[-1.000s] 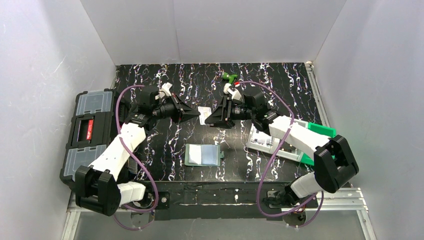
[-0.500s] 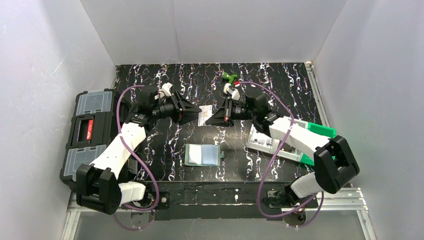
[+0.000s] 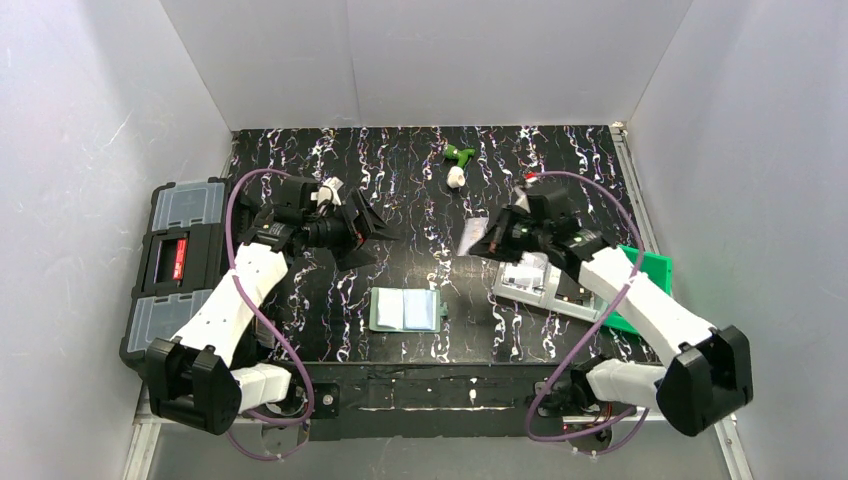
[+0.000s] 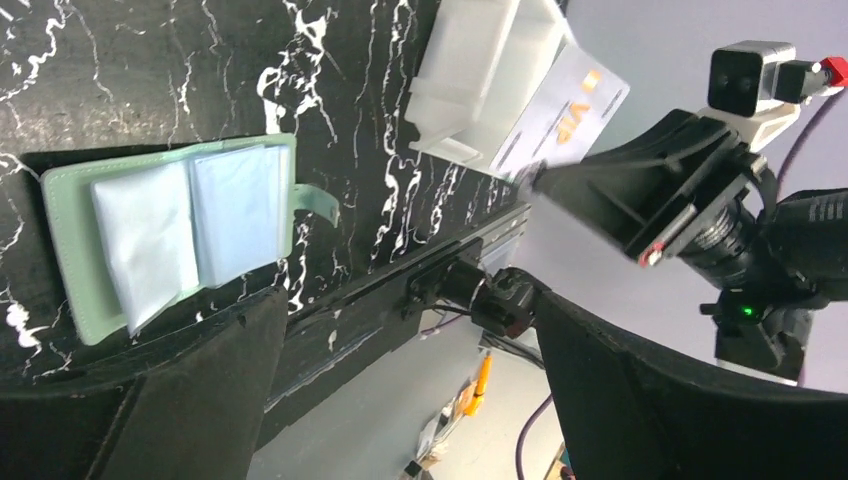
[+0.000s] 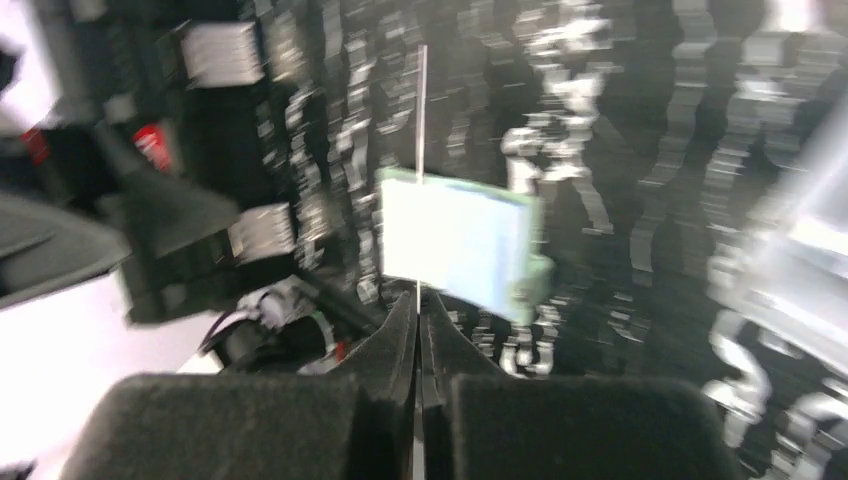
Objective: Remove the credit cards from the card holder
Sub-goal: Place the credit card in the storage box.
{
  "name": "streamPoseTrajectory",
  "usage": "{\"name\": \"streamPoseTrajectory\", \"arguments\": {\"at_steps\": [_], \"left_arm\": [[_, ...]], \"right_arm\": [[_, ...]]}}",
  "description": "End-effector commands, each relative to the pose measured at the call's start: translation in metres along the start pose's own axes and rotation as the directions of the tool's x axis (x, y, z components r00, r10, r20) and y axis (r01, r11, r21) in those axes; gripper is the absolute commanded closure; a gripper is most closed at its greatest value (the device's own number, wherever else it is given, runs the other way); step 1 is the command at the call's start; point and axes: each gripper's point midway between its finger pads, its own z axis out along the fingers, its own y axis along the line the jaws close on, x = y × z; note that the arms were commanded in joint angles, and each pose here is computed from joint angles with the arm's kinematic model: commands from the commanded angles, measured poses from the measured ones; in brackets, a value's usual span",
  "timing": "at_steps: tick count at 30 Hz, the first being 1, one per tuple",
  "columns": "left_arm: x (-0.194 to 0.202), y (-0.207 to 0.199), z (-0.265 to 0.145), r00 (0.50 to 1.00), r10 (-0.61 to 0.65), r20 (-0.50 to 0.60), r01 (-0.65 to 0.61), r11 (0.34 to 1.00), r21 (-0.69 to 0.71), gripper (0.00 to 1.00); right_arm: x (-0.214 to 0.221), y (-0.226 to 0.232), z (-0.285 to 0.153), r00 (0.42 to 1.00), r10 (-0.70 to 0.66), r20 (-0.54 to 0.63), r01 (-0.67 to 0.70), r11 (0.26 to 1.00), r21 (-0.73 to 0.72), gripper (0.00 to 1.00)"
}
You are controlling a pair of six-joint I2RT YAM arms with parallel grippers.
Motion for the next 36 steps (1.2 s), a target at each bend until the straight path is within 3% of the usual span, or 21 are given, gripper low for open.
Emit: {"name": "streamPoseTrajectory", "arguments": {"at_steps": [1,6,17,28,36], "left_arm": [[0.011,0.002,-0.005,0.998,0.055,-0.023,-0.055,0.998,-0.016,0.06],[0.012,0.001,-0.005,0.997,0.068,-0.033,-0.068,0.997,-0.019,0.06],[0.019,0.003,-0.009,0.997,0.071,-0.041,-0.072,0.997,-0.024,0.05],[0.02,0.011,-0.005,0.997,0.052,-0.048,-0.054,0.997,-0.052,0.05],[0.019,0.011,-0.004,0.998,0.048,-0.049,-0.051,0.997,-0.054,0.05]], "right_arm": [[0.005,-0.094,-0.017,0.999,0.037,0.009,-0.038,0.947,0.318,0.99],[0.0,-0.126,-0.017,0.998,0.065,-0.002,-0.059,0.916,0.398,0.99],[-0.012,-0.147,0.01,0.994,0.099,-0.055,-0.063,0.884,0.464,0.99],[-0.021,-0.108,-0.019,0.999,0.05,0.009,-0.05,0.943,0.329,0.99],[-0.019,-0.122,-0.03,0.998,0.06,0.018,-0.062,0.92,0.386,0.99]]}}
